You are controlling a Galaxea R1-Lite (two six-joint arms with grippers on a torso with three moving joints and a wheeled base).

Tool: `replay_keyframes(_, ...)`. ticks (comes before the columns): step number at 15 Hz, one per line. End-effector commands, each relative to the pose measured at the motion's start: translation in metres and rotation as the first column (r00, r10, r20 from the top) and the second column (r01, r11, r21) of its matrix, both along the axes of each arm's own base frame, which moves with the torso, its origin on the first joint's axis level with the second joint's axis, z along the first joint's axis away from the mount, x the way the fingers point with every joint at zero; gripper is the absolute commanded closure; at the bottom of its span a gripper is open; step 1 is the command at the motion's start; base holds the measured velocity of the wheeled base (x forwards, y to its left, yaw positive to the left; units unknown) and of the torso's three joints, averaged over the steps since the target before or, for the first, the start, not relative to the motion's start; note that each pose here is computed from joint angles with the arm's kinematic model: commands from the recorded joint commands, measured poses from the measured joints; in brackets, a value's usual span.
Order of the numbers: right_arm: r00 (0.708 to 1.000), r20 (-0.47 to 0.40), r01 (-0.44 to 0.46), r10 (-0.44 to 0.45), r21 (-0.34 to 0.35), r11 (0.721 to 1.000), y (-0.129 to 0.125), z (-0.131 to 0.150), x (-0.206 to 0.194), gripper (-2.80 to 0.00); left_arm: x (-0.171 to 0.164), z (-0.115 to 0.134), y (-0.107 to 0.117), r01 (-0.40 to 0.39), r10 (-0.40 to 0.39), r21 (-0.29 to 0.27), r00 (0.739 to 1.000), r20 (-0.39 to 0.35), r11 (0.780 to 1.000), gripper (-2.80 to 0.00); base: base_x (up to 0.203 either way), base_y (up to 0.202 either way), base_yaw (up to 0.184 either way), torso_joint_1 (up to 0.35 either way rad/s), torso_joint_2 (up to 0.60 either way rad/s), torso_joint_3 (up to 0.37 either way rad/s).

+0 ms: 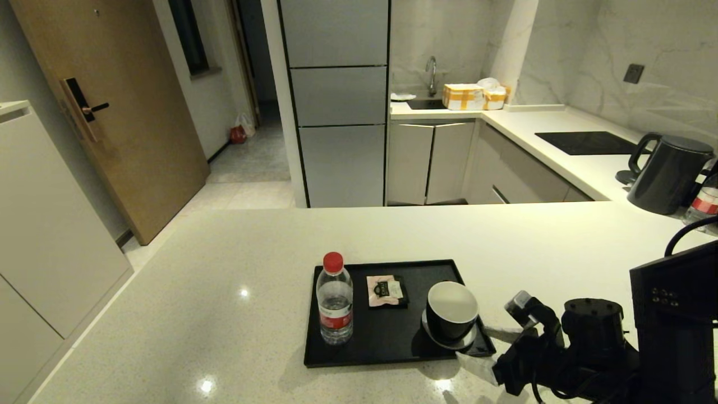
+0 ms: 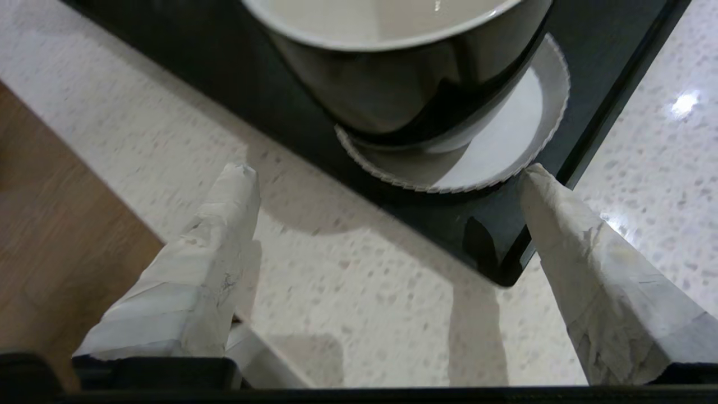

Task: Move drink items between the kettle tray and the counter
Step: Pick up the tea cup

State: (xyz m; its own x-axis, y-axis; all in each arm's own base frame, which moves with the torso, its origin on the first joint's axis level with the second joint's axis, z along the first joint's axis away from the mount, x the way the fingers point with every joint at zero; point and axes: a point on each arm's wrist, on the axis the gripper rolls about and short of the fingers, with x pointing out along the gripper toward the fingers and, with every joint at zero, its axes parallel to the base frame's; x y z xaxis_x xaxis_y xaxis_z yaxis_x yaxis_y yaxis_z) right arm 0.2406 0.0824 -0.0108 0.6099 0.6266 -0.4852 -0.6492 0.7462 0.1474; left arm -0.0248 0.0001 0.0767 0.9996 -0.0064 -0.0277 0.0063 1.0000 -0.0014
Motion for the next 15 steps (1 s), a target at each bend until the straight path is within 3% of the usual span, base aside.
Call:
replay_keyframes(1,0.999,0.034,-0.001,0.0,0.011,1.0,0.003,0.0,0.01,-2.8,0.0,0.0,0.0,0.0,0.0,0.0,1.0,0.0,1.0,0.0,0.0,0.0,0.0,0.0,0.0,0.0)
replay_keyframes(15,0.993,0.115,-0.01,0.008,0.022,1.0,0.025,-0.01,0.046,-2.8,0.0,0.0,0.0,0.0,0.0,0.0,1.0,0.0,1.0,0.0,0.0,0.0,0.0,0.0,0.0,0.0)
